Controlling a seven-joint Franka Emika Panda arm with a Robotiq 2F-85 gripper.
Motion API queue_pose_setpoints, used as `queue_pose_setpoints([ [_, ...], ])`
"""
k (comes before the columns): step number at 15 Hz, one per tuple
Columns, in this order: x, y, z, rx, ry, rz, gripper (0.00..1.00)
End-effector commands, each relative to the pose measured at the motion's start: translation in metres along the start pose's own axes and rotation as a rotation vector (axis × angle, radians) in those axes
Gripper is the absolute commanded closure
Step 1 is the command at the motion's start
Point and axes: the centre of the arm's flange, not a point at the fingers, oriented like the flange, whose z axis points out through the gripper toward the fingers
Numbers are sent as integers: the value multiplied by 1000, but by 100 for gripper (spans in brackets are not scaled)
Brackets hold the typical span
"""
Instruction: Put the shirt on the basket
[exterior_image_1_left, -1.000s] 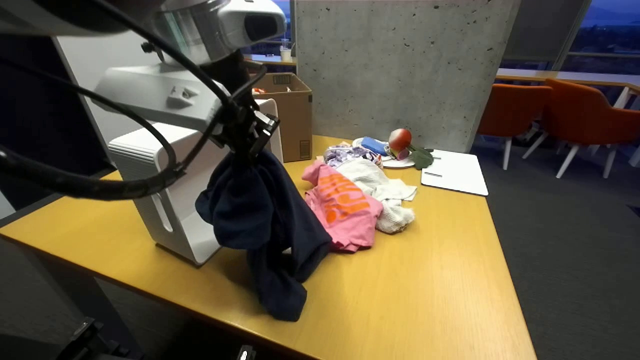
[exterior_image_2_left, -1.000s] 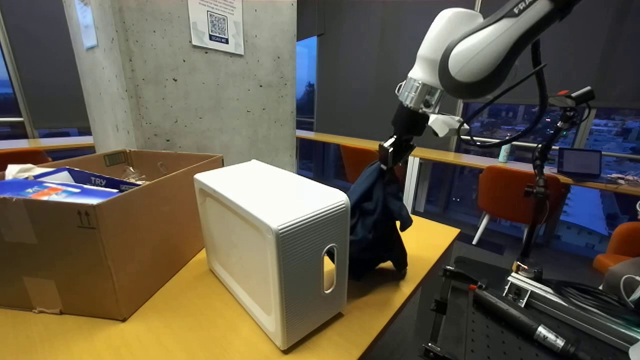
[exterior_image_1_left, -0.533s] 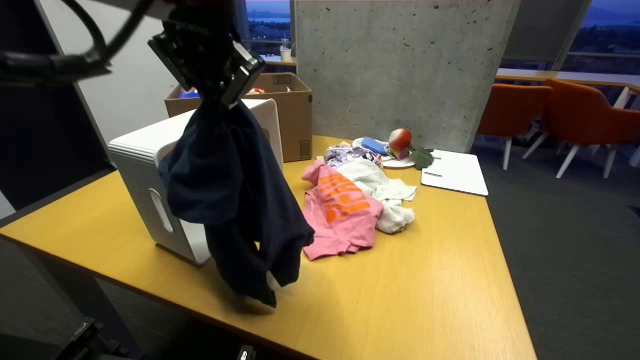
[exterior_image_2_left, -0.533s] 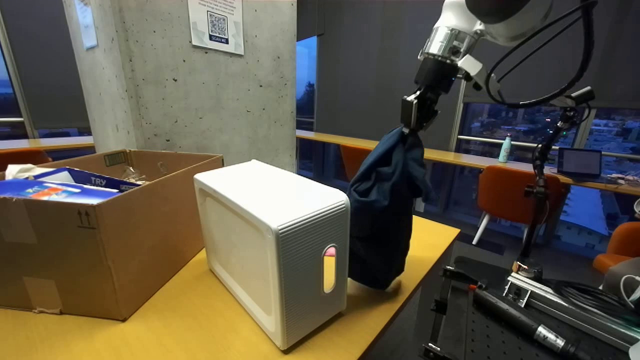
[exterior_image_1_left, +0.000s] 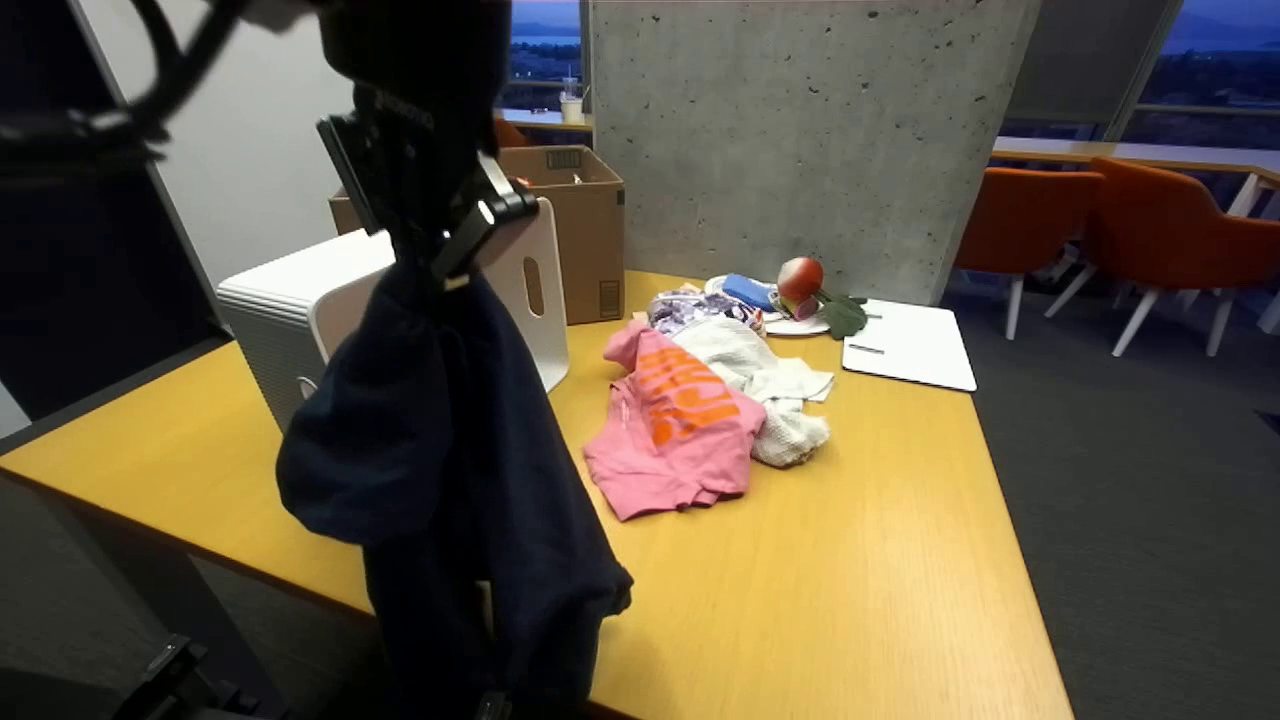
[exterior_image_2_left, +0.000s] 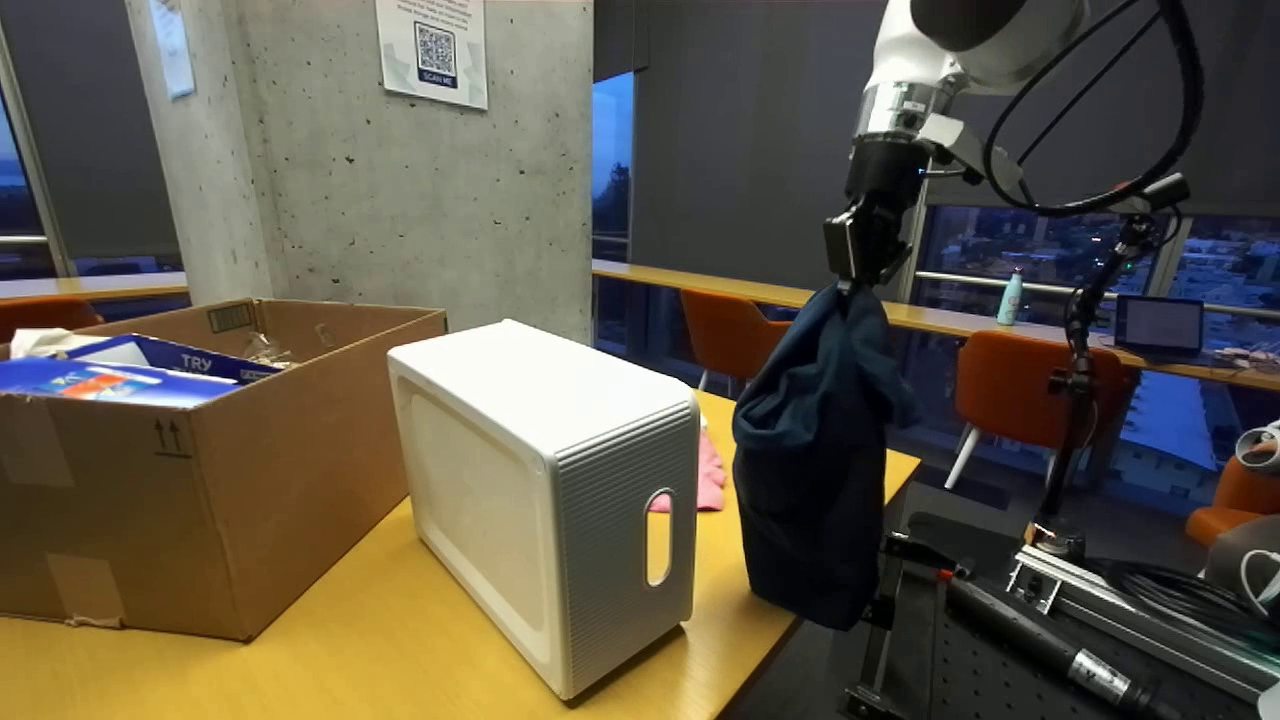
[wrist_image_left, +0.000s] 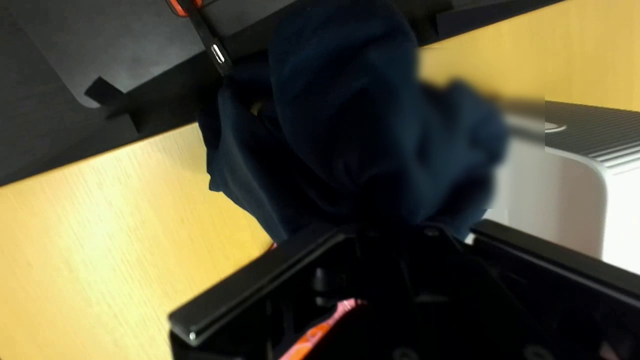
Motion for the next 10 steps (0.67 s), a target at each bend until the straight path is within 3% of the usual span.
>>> queue_pose_setpoints([
  [1,38,21,45,-31,-63,115,98],
  [3,53,39,72,-78,-36,160,98],
  [10,118,78,129,-299,287,158,98],
])
